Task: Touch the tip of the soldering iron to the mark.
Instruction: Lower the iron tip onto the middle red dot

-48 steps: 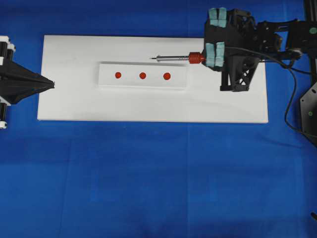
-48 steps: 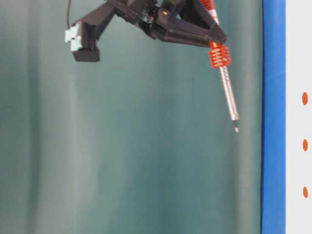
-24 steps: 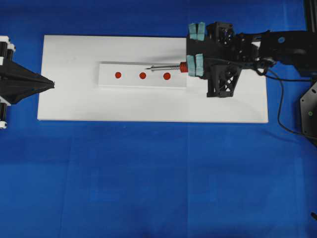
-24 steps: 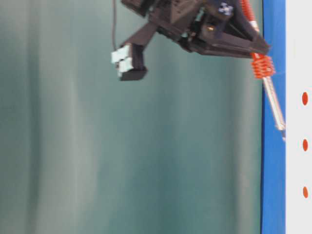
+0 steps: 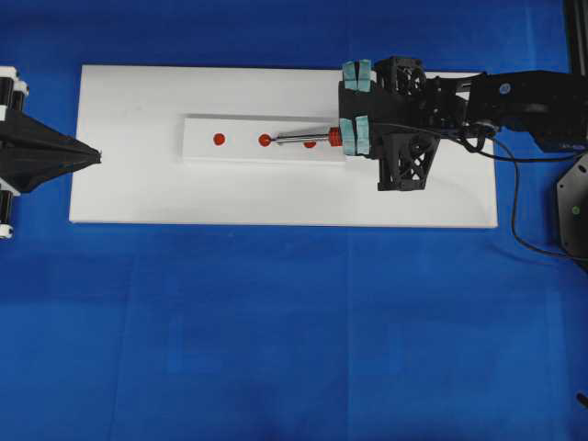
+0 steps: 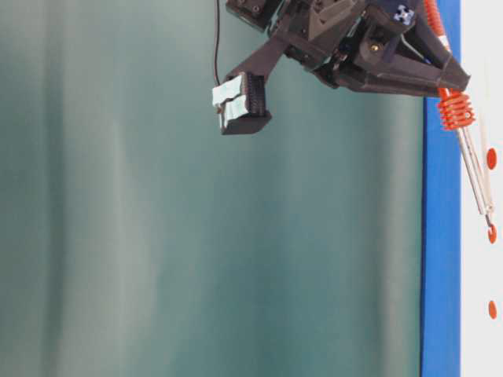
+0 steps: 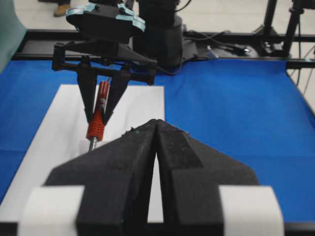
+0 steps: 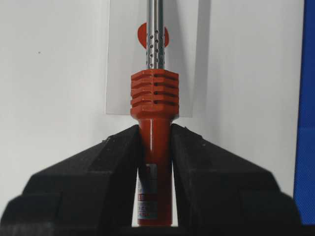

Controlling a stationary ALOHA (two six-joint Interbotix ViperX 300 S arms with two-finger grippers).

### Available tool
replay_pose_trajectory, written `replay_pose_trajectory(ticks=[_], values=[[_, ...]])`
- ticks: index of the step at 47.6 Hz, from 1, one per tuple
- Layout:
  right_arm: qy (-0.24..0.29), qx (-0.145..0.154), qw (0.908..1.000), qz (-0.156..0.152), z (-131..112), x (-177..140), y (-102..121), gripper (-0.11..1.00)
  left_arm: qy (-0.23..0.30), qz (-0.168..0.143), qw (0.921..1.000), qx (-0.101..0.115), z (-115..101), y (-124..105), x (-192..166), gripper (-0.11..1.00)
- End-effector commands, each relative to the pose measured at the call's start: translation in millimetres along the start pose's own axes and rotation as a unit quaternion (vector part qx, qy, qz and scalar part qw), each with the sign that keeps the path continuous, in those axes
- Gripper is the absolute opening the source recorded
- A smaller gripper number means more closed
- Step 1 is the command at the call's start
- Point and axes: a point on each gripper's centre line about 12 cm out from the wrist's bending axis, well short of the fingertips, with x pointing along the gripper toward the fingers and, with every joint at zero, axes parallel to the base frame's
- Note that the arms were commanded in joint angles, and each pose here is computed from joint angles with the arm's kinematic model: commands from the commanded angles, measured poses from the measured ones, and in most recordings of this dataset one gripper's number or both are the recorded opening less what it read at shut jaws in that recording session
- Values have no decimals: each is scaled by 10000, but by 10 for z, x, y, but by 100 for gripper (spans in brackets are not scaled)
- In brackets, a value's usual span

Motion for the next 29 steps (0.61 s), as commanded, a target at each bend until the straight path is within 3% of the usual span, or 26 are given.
replay_pose_trajectory(ticks=[1, 29], values=[[-92, 9, 10000, -4, 50, -18, 0, 6, -92, 10, 10000, 8, 54, 4, 16, 0], [-61, 8, 10000, -5, 46, 2, -5, 6, -92, 2, 10000, 7, 54, 1, 16, 0]])
